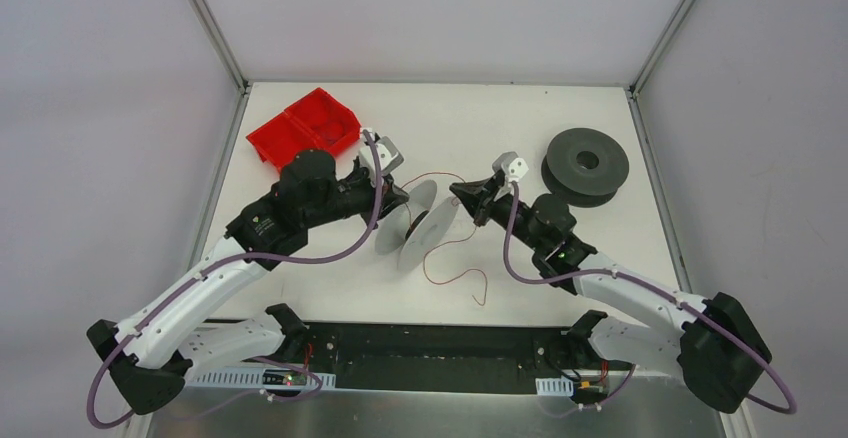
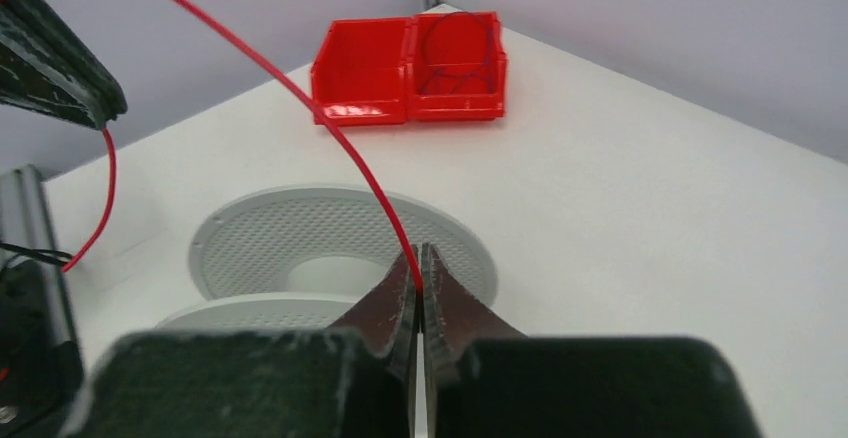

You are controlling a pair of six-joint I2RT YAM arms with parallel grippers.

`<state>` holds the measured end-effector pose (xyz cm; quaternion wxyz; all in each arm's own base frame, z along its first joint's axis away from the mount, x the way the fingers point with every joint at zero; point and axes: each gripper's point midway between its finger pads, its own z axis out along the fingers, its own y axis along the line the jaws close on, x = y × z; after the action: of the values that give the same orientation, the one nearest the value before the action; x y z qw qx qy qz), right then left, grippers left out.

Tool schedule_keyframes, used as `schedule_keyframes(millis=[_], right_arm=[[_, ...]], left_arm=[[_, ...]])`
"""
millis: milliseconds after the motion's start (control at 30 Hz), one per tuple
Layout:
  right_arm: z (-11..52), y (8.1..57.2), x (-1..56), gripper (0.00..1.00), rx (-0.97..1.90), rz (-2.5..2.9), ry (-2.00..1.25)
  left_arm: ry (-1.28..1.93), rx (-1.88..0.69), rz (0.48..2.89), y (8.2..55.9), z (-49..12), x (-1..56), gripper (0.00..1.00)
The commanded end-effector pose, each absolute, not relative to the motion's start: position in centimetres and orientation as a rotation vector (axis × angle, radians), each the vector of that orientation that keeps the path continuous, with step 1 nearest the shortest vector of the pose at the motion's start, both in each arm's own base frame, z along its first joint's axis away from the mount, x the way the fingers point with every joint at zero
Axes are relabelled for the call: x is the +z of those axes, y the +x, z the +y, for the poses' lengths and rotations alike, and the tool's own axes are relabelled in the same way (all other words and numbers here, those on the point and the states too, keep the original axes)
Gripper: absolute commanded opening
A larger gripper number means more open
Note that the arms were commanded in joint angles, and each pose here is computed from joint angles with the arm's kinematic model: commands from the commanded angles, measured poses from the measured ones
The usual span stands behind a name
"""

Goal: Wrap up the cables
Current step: Wrap the cable around the cable reel.

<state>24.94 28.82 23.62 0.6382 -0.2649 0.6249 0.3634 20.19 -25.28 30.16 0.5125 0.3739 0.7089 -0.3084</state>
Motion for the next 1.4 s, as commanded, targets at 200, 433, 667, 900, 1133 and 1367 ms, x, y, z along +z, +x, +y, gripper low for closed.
schedule_keyframes(millis=[200,433,667,900,1133,1367], right_arm=[[27.1,27.2,25.9,0.00,0.554,1.447,-0.945],[27.8,26.1,24.3,0.00,0.561,1.490,-1.133],[28.5,25.5,24.1,0.00,0.575,1.491,-1.193],[28.7,25.2,23.9,0.00,0.558,1.494,-1.202],[29.0,25.0,23.5,0.00,0.567,1.499,-1.199],[29.1,24.7,23.7,0.00,0.583,1.495,-1.196]], left_arm=[[0.853,-0.540,1.949,22.6,-23.5,25.1,0.00],[0.831,-0.514,2.003,22.9,-23.2,24.0,0.00],[0.856,-0.541,1.989,22.1,-23.2,24.3,0.12],[0.829,-0.519,1.994,22.1,-22.5,24.4,0.29],[0.816,-0.459,2.038,22.9,-22.2,23.3,0.46],[0.789,-0.407,2.064,23.7,-21.9,22.7,0.61]])
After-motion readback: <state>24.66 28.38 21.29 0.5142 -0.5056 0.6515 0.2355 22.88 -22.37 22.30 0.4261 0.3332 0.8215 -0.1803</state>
